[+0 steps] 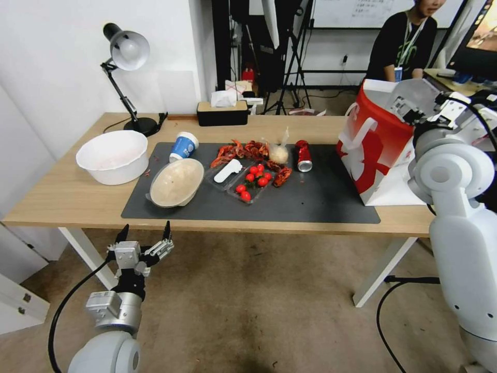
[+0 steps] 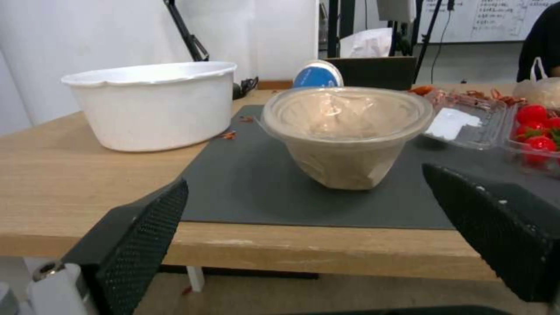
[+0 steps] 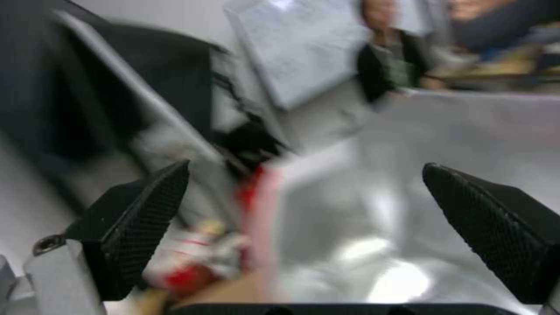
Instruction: Pick up the trash from the table and place it into the takeout bag.
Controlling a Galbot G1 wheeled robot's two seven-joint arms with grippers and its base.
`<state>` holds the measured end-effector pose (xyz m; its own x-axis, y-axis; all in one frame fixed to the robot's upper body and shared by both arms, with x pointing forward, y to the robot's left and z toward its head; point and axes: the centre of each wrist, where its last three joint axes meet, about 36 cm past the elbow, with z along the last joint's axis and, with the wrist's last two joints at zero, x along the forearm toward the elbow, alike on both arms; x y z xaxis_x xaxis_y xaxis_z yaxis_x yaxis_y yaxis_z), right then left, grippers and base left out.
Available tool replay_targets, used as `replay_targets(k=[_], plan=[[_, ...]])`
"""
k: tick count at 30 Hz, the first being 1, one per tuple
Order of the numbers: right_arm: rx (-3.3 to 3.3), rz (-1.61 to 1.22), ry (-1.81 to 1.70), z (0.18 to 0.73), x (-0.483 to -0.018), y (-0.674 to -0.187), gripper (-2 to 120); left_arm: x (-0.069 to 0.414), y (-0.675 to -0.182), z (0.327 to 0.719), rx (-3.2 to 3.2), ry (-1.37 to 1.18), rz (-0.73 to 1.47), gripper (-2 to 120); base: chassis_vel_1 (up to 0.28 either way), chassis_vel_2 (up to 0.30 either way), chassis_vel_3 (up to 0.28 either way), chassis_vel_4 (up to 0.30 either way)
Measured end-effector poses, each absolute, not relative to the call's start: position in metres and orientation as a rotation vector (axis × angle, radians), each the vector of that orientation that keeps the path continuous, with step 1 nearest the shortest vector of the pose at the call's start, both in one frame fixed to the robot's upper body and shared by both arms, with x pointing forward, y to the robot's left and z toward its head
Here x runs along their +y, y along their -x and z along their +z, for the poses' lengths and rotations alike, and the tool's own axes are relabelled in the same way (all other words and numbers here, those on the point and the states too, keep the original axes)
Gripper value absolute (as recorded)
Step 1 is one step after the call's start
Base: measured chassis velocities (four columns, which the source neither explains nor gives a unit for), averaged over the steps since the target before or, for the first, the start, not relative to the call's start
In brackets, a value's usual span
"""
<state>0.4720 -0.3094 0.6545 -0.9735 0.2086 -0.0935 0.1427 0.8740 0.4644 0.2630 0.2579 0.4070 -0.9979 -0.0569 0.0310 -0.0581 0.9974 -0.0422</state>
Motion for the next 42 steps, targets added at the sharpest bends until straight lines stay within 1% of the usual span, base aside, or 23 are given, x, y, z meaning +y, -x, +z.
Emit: replay_targets(k=[1,2,4,9,12,13,16,17,19,21,24,25,27,28,30,34,42], plan=[[2.867,0.723,-0.191,0.656,-0.306,-0.466,100,0.258,-0.263,0.407,-3.11,-0.09,0.067,100,0.0,0.0,0.0,0.0],[2.867,0.723,-0.191,0.656,-0.306,-0.466,100,0.258,-0.263,0.407,-3.11,-0.09,0.067,100,0.0,0.0,0.0,0.0],[2.777,0.732,0.015,0.654,-0.297,-0.449,100,0.258,-0.263,0.407,-3.11,-0.09,0.066,100,0.0,0.0,0.0,0.0],[2.745,0.685,0.188,0.642,-0.285,-0.427,100,0.259,-0.263,0.407,-3.11,-0.089,0.066,100,0.0,0.0,0.0,0.0],[2.738,0.532,0.363,0.607,-0.272,-0.397,100,0.26,-0.264,0.407,-3.112,-0.088,0.065,100,0.0,0.0,0.0,0.0],[2.738,0.532,0.363,0.607,-0.272,-0.397,100,0.26,-0.264,0.407,-3.112,-0.088,0.065,100,0.0,0.0,0.0,0.0],[2.772,0.404,0.436,0.566,-0.261,-0.371,100,0.26,-0.265,0.407,-3.114,-0.089,0.067,100,0.0,0.0,0.0,0.0],[2.772,0.404,0.436,0.566,-0.261,-0.371,100,0.26,-0.265,0.407,-3.114,-0.089,0.067,100,0.0,0.0,0.0,0.0],[2.793,0.302,0.429,0.541,-0.255,-0.353,100,0.261,-0.265,0.408,-3.117,-0.085,0.066,100,0.0,0.0,0.0,0.0],[2.798,0.276,0.423,0.535,-0.254,-0.349,100,0.261,-0.265,0.408,-3.118,-0.083,0.066,100,0.0,0.0,0.0,0.0],[2.827,0.18,0.379,0.509,-0.248,-0.329,100,0.262,-0.266,0.409,-3.122,-0.075,0.071,100,0.0,0.0,0.0,0.0],[2.858,0.136,0.338,0.487,-0.244,-0.313,100,0.263,-0.266,0.41,-3.124,-0.069,0.07,100,0.0,0.0,0.0,0.0],[2.871,0.128,0.327,0.481,-0.242,-0.307,100,0.263,-0.266,0.41,-3.125,-0.067,0.069,100,0.0,0.0,0.0,0.0],[2.922,0.112,0.284,0.461,-0.236,-0.292,100,0.264,-0.266,0.41,-3.125,-0.063,0.069,100,0.0,0.0,0.0,0.0],[2.938,0.105,0.268,0.454,-0.234,-0.287,100,0.264,-0.266,0.41,-3.125,-0.061,0.069,100,0.0,0.0,0.0,0.0],[3.008,0.064,0.175,0.416,-0.22,-0.263,100,0.266,-0.267,0.41,-3.126,-0.047,0.066,100,0.0,0.0,0.0,0.0],[3.08,0.048,0.092,0.398,-0.21,-0.253,100,0.27,-0.267,0.41,-3.127,-0.047,0.066,100,0.0,0.0,0.0,0.0]])
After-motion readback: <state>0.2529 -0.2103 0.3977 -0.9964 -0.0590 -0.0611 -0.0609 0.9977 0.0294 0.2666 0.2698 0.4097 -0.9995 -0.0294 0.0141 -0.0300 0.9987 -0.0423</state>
